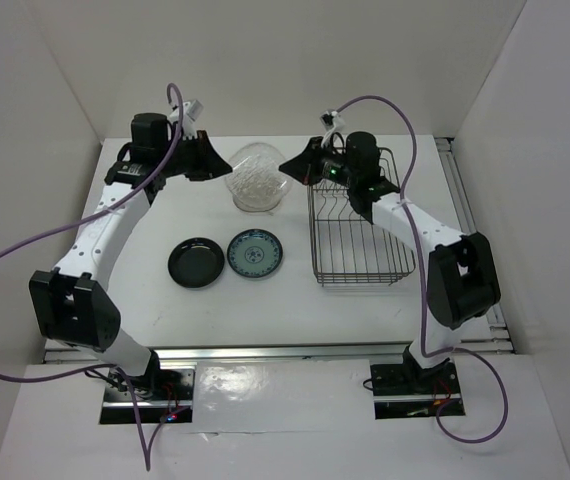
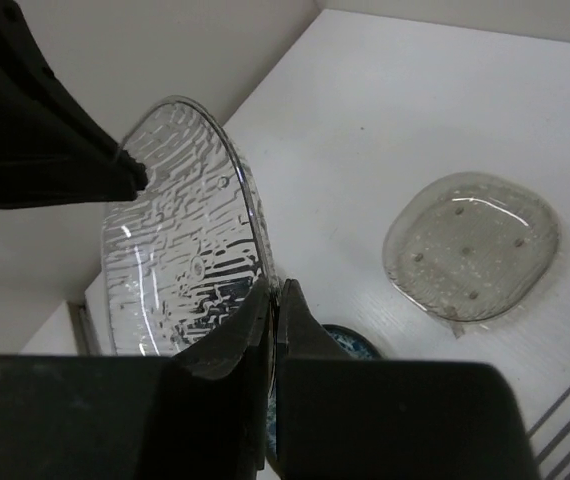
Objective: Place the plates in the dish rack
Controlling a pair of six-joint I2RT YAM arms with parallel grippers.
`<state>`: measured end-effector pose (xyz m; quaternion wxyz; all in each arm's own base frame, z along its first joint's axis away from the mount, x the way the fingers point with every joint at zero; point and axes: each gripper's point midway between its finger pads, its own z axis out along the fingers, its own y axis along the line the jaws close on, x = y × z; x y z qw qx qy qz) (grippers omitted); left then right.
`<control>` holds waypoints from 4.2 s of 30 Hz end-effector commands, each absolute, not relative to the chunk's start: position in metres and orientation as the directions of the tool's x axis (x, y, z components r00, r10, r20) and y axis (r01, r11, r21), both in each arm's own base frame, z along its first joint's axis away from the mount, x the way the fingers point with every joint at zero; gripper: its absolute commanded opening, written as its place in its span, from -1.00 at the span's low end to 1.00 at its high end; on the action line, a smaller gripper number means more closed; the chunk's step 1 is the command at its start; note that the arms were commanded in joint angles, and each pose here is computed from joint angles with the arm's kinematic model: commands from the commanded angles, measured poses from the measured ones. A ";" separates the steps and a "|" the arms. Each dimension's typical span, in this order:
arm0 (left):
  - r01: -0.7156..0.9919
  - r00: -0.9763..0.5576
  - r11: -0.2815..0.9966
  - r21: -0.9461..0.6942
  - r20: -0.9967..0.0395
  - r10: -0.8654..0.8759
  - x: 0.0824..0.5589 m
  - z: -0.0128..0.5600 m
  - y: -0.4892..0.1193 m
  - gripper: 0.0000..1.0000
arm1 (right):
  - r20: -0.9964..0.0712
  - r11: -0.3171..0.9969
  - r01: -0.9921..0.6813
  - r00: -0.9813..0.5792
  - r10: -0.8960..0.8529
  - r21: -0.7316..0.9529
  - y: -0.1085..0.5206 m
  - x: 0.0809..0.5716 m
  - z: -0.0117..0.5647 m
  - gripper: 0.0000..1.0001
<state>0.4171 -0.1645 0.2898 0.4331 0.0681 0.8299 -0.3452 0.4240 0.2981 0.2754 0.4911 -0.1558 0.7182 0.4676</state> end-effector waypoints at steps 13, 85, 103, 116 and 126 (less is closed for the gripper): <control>-0.052 -0.577 0.901 -0.431 -0.724 -0.379 0.432 0.281 -0.082 1.00 | -0.971 0.975 0.214 -0.215 0.102 0.055 0.109 0.452 0.288 -1.00; -0.218 -0.714 0.931 -0.294 -0.602 -0.358 0.389 0.199 -0.069 1.00 | -0.962 0.891 0.420 -0.266 -0.062 -0.174 0.105 0.459 0.288 1.00; -0.512 -0.599 0.745 -0.427 -0.444 -0.666 0.256 0.149 -0.054 1.00 | -0.978 0.999 -0.016 -0.206 0.044 0.049 0.186 0.386 0.307 1.00; -0.740 -0.531 0.633 -0.225 -0.382 -0.757 0.242 0.056 -0.027 0.89 | -0.975 0.994 -0.100 -0.221 0.029 0.052 0.209 0.373 0.299 1.00; -0.799 -0.454 0.570 -0.194 -0.428 -0.781 0.254 0.036 -0.009 0.73 | -0.976 0.988 -0.139 -0.213 0.039 0.070 0.215 0.368 0.304 1.00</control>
